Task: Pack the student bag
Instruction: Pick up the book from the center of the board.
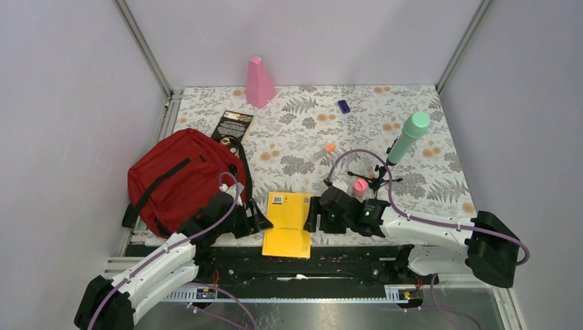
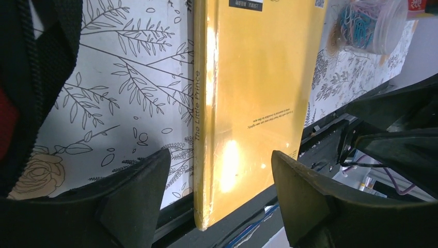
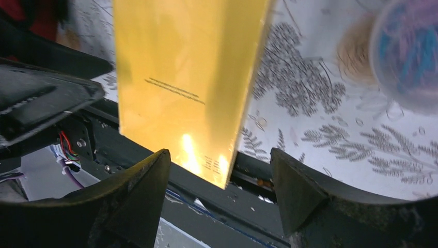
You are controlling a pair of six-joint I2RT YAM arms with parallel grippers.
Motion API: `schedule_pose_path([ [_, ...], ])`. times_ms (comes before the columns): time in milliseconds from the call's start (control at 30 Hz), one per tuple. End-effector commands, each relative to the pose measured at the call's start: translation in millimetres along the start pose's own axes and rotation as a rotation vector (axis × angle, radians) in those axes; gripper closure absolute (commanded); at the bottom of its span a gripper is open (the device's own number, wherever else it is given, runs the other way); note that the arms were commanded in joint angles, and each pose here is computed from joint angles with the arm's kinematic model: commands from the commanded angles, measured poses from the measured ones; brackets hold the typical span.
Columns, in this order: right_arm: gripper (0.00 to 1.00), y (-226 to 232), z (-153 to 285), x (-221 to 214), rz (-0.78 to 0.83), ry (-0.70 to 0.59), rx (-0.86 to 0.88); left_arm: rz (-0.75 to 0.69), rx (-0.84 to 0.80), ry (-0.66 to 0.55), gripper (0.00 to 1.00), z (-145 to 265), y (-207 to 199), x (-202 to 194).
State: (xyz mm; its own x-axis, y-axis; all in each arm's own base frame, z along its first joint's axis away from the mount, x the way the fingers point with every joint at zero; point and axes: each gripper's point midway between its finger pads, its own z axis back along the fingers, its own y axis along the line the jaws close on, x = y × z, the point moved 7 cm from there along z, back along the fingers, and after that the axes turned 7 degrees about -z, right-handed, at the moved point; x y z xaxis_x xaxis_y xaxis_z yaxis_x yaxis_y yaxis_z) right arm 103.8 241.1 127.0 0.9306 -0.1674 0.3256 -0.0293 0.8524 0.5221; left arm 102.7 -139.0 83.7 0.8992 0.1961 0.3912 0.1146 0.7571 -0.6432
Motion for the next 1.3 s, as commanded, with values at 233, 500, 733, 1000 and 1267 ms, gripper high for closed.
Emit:
schedule_pose_path([
  [233,0.27,-10,-6,-31,-0.257,0.015,0.059,-0.028,-0.013,0.061,0.26,2,-8,-1],
  [500,0.29,-2,-21,-52,-0.286,0.052,0.095,-0.016,-0.016,0.112,0.31,5,-10,-7],
  [733,0.30,0,-33,-58,-0.302,0.091,0.090,-0.009,-0.021,0.110,0.32,5,-11,-8],
  [1000,0.29,12,-44,-60,-0.277,0.138,0.082,-0.003,-0.033,0.126,0.32,5,-11,-12],
  [1267,0.30,30,-29,-42,-0.232,0.034,0.221,-0.010,-0.046,0.130,0.32,6,-15,-12],
])
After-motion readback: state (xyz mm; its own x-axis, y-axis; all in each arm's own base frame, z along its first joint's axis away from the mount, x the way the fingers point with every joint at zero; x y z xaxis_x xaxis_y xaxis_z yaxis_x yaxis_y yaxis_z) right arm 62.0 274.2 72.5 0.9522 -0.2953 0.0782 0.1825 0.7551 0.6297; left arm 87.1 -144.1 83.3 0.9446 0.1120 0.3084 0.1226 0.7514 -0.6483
